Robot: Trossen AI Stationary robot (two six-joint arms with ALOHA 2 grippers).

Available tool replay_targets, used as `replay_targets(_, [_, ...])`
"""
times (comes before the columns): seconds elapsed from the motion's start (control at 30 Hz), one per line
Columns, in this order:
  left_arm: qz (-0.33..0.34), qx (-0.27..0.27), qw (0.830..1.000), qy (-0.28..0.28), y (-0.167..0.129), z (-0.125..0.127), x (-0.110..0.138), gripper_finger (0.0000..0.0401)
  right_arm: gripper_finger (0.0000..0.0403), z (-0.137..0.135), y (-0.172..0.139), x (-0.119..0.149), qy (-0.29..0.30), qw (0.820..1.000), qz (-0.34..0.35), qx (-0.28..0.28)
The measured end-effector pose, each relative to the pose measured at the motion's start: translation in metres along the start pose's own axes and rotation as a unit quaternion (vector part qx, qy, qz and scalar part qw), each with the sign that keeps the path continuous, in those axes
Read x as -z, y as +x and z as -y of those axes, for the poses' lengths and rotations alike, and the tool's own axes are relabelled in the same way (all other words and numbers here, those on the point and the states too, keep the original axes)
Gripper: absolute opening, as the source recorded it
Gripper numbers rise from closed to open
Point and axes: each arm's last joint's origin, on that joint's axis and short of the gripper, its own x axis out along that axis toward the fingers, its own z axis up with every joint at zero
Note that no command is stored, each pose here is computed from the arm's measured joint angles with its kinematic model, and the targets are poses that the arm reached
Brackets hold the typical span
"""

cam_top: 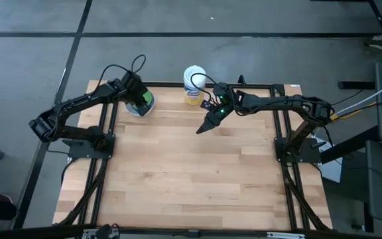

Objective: Nest bowls inside each other
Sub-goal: Return to Home Position

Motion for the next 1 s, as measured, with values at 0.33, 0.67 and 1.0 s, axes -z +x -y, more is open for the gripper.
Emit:
replay_targets(0.33, [0.015, 0.02, 0.999, -0.025, 0.0, 0.0, -0.002, 0.0144, 0.0187, 0.0, 0.0, 0.0, 0.0, 1.0, 0.0, 0.0])
replay_targets(0.67, [0.242, 0.257, 0.931, -0.099, -0.033, 0.041, -0.05, 0.0141, 0.017, -0.02, 0.001, -0.008, -0.082, 0.995, 0.042, -0.035])
replay_targets(1.0, [0.499, 0.24, 0.83, -0.074, -0.214, 0.056, -0.081, 0.0141, 0.0163, -0.147, -0.057, -0.018, -0.331, 0.92, 0.202, -0.049])
